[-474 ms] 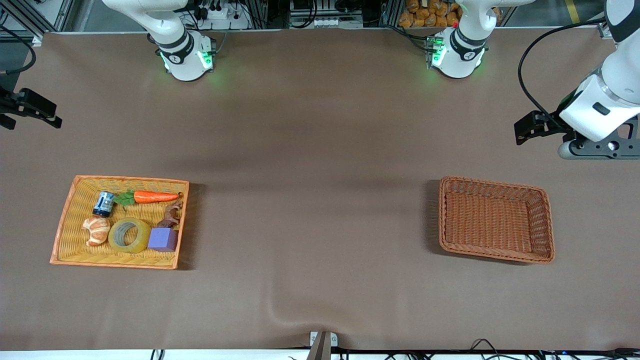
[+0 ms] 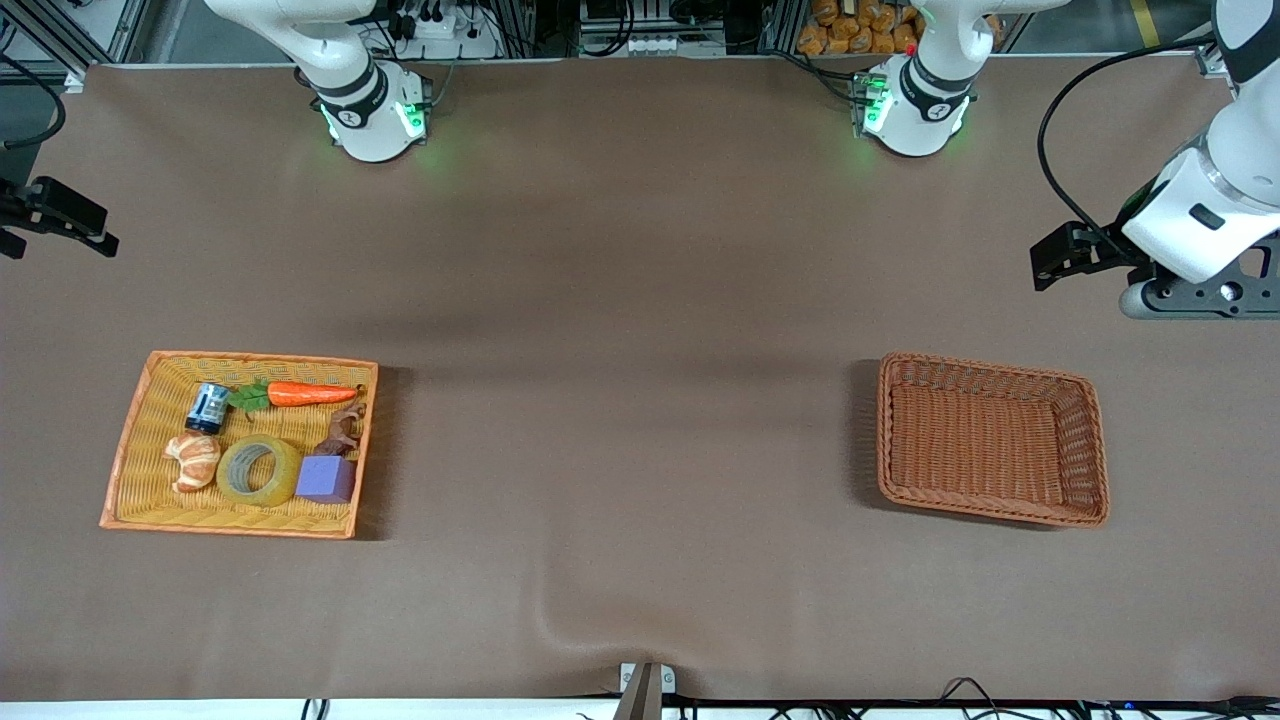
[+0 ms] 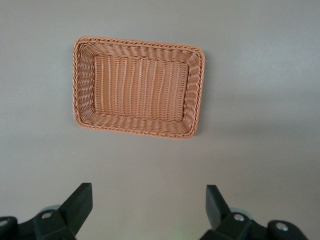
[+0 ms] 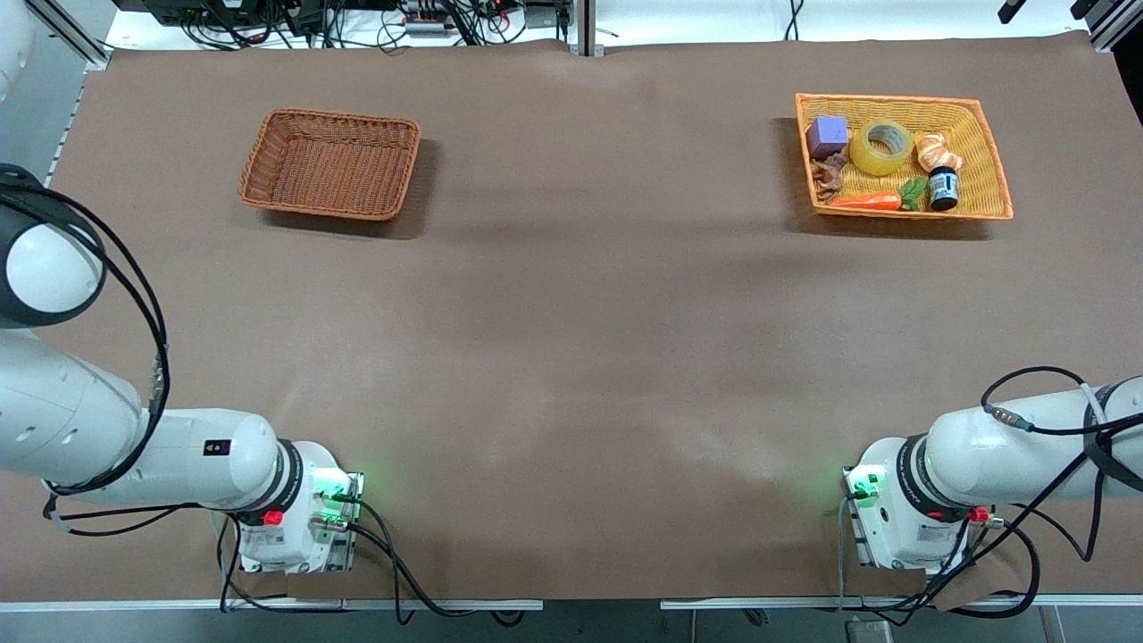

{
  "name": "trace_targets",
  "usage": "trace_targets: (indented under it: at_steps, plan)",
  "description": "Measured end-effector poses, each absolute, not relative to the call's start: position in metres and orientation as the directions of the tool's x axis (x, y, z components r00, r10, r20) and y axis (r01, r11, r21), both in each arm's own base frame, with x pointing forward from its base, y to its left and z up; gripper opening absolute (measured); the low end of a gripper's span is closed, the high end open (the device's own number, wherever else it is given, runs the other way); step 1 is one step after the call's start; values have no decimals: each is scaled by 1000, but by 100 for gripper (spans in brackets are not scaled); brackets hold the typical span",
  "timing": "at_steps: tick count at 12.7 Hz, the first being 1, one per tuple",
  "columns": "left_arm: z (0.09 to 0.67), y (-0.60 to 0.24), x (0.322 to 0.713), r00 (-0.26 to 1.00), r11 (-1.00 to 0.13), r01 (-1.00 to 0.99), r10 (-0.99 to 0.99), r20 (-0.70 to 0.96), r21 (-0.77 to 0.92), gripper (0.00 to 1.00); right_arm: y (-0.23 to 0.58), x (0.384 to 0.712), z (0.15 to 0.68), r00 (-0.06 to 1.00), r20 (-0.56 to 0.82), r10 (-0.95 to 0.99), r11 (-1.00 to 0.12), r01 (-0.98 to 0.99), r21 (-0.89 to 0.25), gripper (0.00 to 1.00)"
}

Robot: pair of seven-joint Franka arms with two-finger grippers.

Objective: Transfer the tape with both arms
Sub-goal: 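Reach the right gripper down over the yellow tape roll in the basket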

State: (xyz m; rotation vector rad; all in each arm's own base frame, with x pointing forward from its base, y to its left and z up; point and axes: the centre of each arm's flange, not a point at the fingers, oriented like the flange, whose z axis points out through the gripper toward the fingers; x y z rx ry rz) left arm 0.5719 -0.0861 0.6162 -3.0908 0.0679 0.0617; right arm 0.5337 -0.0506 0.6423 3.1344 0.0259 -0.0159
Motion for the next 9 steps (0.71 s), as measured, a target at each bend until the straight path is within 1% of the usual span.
trace_targets:
  at_steps: [2,4,7,9]
  plan:
    - [614,-88,573,998,-998,-48,-46,-44,-48,100,-51,543,630,1000,-23,15,-1000,16,9,100]
    - [613,-88,573,998,-998,-49,-47,-46,-48,100,-52,563,599,998,-53,16,-1000,16,13,100]
    - [620,-92,573,998,-997,-54,-53,-32,-45,100,-51,595,522,984,-179,16,-1000,18,13,100]
    - [620,-91,574,998,-998,-54,-52,-27,-45,100,-56,616,469,974,-227,8,-1000,12,17,100]
